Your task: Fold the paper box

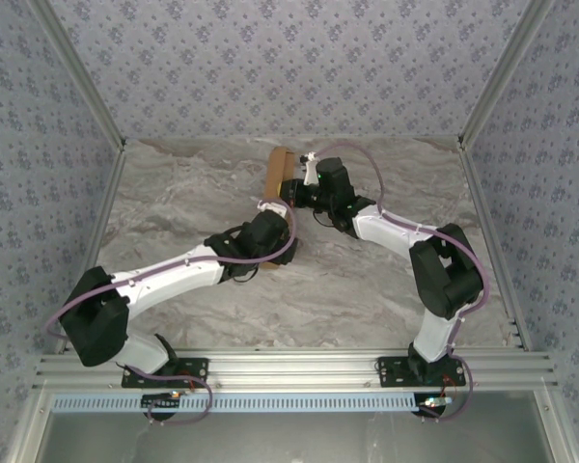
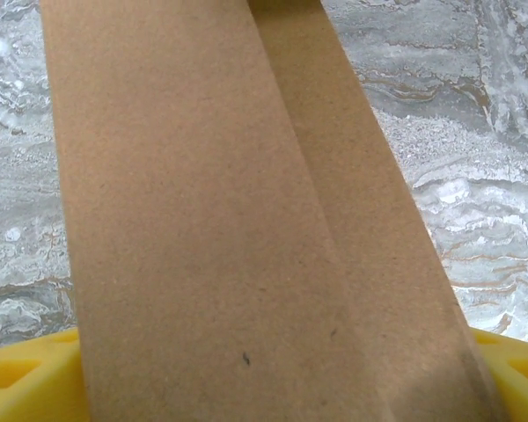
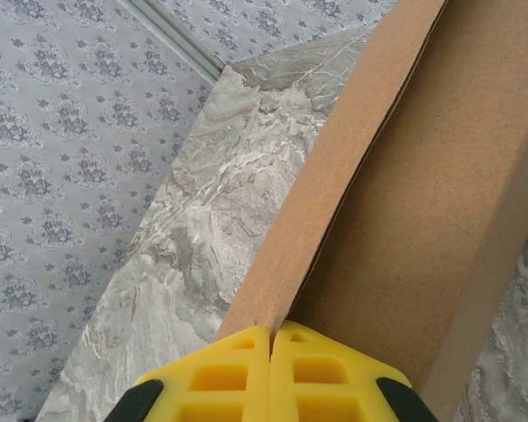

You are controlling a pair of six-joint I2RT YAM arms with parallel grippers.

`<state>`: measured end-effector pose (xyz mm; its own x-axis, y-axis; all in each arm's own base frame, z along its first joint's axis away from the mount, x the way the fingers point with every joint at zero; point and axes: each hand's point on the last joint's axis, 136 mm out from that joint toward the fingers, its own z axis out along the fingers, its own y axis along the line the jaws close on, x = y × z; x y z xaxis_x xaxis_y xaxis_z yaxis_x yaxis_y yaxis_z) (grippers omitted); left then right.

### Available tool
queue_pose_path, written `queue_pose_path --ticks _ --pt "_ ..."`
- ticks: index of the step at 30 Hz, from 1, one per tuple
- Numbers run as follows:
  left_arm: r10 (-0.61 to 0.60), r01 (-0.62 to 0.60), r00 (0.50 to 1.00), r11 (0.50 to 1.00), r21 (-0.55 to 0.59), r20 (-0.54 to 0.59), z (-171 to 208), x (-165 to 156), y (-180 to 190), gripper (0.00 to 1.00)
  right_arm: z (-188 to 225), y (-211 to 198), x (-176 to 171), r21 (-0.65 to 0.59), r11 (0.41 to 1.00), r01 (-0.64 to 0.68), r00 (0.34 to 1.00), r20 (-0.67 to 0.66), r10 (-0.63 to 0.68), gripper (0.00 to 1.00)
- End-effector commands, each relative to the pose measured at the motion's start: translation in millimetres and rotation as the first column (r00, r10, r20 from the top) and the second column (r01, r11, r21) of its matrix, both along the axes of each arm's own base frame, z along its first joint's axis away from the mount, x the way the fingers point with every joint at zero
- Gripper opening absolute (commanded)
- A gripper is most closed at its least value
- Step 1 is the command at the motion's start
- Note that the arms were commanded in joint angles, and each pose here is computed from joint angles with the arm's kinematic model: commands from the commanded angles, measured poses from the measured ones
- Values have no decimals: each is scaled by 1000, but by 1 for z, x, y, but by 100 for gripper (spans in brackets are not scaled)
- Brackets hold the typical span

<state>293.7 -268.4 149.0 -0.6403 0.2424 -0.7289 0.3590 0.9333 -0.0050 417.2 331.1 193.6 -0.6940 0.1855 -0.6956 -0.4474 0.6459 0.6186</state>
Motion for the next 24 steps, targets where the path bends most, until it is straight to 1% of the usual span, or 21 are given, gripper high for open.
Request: queue_pose_path --ticks 1,5,8,11,13,18,21,24 --pt "-7 7 998 1000 -8 59 15 8 -5 77 -73 -16 -16 -163 987 5 986 -166 -33 7" --pt "-36 36 997 999 -10 61 15 7 -5 66 -63 -21 -15 -155 988 13 988 -151 -37 10" --pt "-57 59 997 998 -35 56 14 7 -3 55 -53 -25 -15 -151 988 19 990 -135 -40 14" --pt "-80 83 995 994 -65 51 13 7 -1 46 -40 -29 -15 -139 990 23 993 -112 -39 20" --pt "-100 104 994 992 -78 55 14 7 2 42 -28 -34 -15 -134 991 28 995 -88 -40 26" --pt "-176 183 980 980 -78 88 20 6 6 34 10 -55 -18 -149 988 33 999 13 -32 39" --pt "-248 257 960 964 -65 129 29 4 8 31 31 -81 -21 -207 977 51 994 104 -30 45" --pt "-300 317 940 944 -91 160 36 8 11 28 45 -110 -23 -268 962 58 985 173 -11 50"
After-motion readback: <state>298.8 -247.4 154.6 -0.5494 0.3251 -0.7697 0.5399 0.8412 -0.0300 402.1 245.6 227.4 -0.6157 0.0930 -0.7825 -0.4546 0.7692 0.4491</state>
